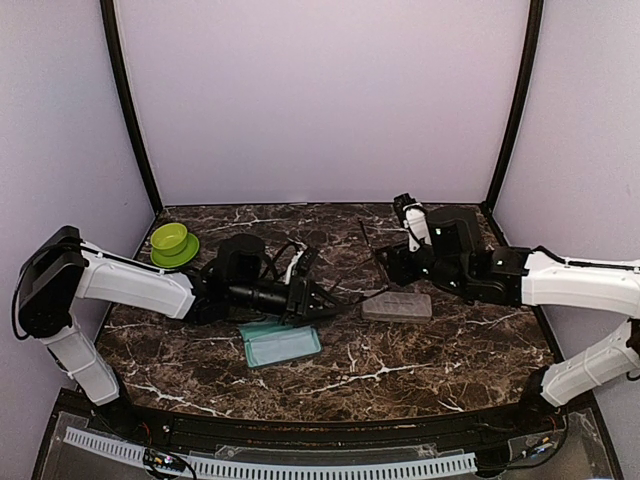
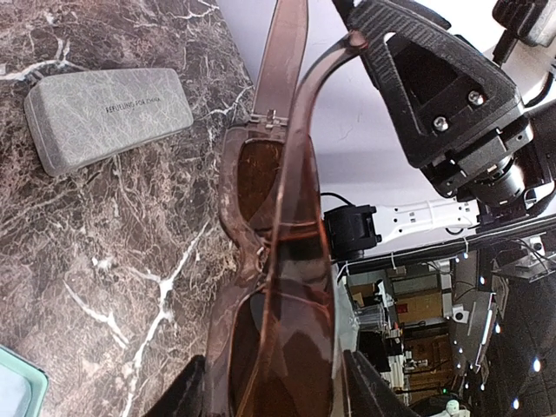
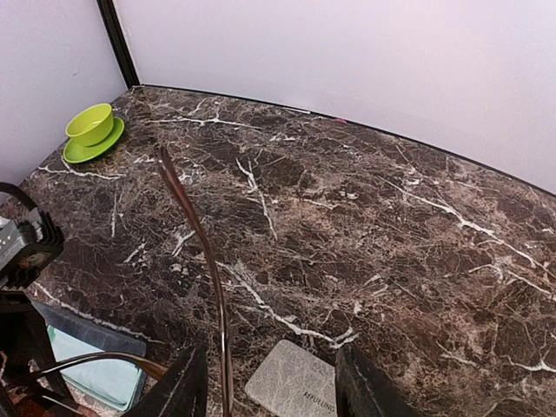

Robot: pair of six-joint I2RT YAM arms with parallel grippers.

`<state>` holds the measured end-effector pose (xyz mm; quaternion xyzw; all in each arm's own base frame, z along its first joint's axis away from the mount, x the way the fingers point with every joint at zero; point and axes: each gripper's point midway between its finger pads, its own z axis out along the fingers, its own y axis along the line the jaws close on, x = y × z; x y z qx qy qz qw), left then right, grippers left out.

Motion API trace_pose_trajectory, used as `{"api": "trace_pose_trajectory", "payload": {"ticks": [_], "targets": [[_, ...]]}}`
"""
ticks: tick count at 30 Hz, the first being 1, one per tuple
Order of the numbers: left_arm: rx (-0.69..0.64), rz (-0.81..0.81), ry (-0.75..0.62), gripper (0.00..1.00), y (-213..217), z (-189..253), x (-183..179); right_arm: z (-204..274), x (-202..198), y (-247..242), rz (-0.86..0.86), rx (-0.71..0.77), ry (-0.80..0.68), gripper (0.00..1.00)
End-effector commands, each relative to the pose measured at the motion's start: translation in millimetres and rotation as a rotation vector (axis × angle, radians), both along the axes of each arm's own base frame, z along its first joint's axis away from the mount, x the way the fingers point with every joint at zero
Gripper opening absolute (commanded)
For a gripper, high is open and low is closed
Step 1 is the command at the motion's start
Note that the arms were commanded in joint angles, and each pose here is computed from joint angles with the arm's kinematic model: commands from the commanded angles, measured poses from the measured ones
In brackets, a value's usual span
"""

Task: Organize the sunglasses
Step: Pass from the right arm to the left, then close the left temple of the sunglasses on the sunglasses.

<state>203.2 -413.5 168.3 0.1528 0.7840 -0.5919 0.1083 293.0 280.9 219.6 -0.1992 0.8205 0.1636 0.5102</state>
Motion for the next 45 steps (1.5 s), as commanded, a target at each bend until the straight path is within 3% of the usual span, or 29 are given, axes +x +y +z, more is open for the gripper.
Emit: {"api": "trace_pose_trajectory", "payload": {"ticks": [1, 12, 21, 45], "targets": [[-0.027, 0.008, -0.107, 0.0, 6, 21, 4, 17, -1, -13, -0.037, 0.013, -0.046, 0.51], [0.079, 0.02, -0.214, 0.0, 10, 12, 14, 32, 2, 16, 0.04, 0.086, -0.012, 0.52], [0.094, 0.024, -0.231, 0.0, 10, 12, 16, 0, 11, 43, 0.067, 0.03, 0.091, 0.53], [0.12, 0.075, -0.349, 0.0, 16, 22, 26, -49, -3, 35, 0.01, -0.017, 0.189, 0.54]]}}
